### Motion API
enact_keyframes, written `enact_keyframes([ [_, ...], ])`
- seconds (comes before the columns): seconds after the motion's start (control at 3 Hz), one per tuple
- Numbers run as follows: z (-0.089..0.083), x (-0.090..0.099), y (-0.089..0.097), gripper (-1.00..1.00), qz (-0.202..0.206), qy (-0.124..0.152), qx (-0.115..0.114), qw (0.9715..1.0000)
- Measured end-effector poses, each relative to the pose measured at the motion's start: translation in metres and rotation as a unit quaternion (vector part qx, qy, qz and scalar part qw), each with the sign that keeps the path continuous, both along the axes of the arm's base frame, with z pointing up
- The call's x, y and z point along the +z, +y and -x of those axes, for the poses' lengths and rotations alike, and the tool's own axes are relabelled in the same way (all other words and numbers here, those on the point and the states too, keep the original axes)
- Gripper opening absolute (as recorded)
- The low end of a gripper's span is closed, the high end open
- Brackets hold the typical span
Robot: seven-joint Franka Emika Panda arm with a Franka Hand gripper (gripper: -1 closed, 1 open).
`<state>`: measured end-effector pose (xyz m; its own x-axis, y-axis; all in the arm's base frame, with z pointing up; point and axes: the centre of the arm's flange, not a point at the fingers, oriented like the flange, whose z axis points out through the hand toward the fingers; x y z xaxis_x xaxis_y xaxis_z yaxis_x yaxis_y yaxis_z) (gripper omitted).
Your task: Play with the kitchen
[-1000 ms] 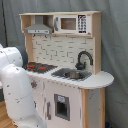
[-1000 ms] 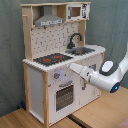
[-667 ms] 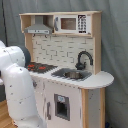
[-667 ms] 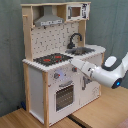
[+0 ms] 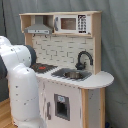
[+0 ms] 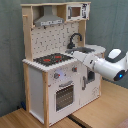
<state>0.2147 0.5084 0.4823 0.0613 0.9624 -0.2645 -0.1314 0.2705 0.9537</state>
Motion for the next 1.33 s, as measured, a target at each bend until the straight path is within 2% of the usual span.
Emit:
enact_keyframes([
  [0.33,-0.002,0.019,-0.007,1.0,0.033,0.004,-0.01,0.9994],
  [0.67,-0.005,0.035,-0.013,1.0,0.067,0.01,-0.017,0.9975],
  [1.33,0.0,0.078,-0.019,1.0,0.122,0.016,-0.018,0.9923],
])
